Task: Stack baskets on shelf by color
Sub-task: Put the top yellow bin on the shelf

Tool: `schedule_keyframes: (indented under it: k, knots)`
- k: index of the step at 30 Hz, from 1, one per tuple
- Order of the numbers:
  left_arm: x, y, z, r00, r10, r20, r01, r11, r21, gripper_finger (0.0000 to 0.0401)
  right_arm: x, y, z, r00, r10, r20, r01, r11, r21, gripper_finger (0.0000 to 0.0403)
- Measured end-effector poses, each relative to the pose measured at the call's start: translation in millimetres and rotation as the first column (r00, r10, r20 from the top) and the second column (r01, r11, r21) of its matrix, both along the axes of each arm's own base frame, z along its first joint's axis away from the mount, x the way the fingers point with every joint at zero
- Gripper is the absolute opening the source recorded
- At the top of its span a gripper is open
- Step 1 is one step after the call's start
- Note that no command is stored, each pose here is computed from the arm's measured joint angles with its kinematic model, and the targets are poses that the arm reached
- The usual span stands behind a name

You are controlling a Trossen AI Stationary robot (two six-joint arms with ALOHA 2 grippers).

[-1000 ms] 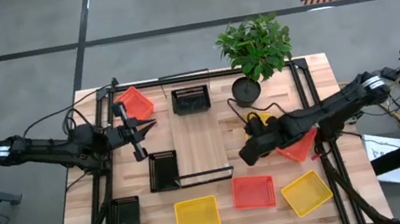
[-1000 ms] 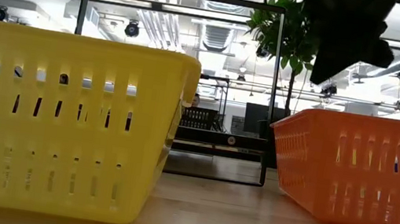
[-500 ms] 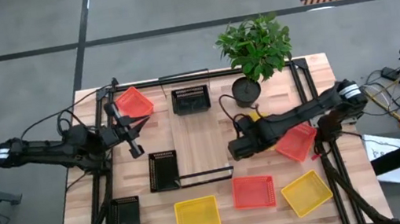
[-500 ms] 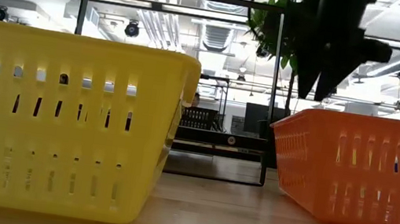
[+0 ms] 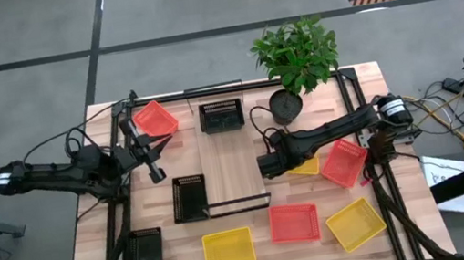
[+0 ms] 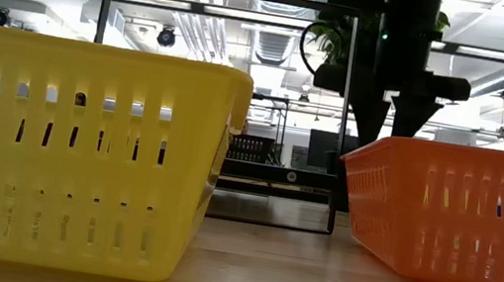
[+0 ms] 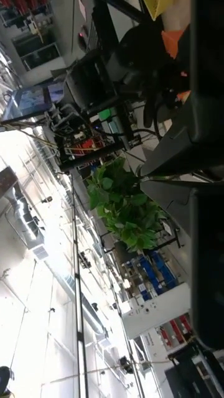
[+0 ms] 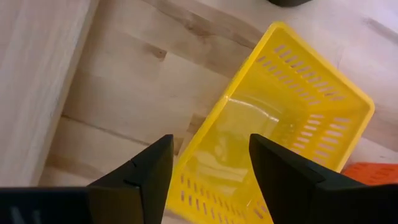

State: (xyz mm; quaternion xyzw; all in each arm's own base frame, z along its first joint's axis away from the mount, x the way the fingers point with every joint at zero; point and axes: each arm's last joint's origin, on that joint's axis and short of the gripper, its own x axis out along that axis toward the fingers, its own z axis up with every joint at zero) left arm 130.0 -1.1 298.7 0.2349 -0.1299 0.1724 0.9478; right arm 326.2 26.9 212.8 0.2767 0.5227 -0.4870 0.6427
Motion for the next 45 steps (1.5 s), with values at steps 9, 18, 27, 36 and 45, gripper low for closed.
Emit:
schedule_keyframes:
  k: [9, 18, 27, 36, 45]
  knots:
    - [0.3, 0.5, -1.2, 1.000, 0.016, -0.010, -0.016, 1.000, -0.010, 0.0006, 5.1, -4.3, -17.9, 0.999, -0.014, -0.034, 0.014, 1.000, -0.012, 0.0184]
    - [0.6, 0.6, -1.5, 1.000, 0.022, -0.011, -0.022, 1.000, -0.011, 0.0006, 12.8, -7.0, -41.7, 0.996, -0.025, -0.088, 0.023, 0.999, -0.023, 0.0168]
    - [0.6, 0.6, -1.4, 1.000, 0.022, -0.011, -0.022, 1.000, -0.010, 0.0006, 14.1, -6.7, -48.9, 0.993, -0.069, -0.098, 0.068, 0.998, -0.012, 0.0101]
    - [0.6, 0.6, -1.4, 0.999, 0.029, -0.016, -0.029, 1.000, 0.010, 0.0006, 13.9, -5.5, -49.3, 0.989, -0.118, -0.089, 0.120, 0.993, 0.020, 0.0013]
    - [0.6, 0.6, -1.4, 0.999, 0.029, -0.016, -0.029, 1.000, 0.010, 0.0006, 10.7, -4.0, -34.6, 0.995, -0.014, -0.094, 0.021, 0.997, 0.077, 0.0009]
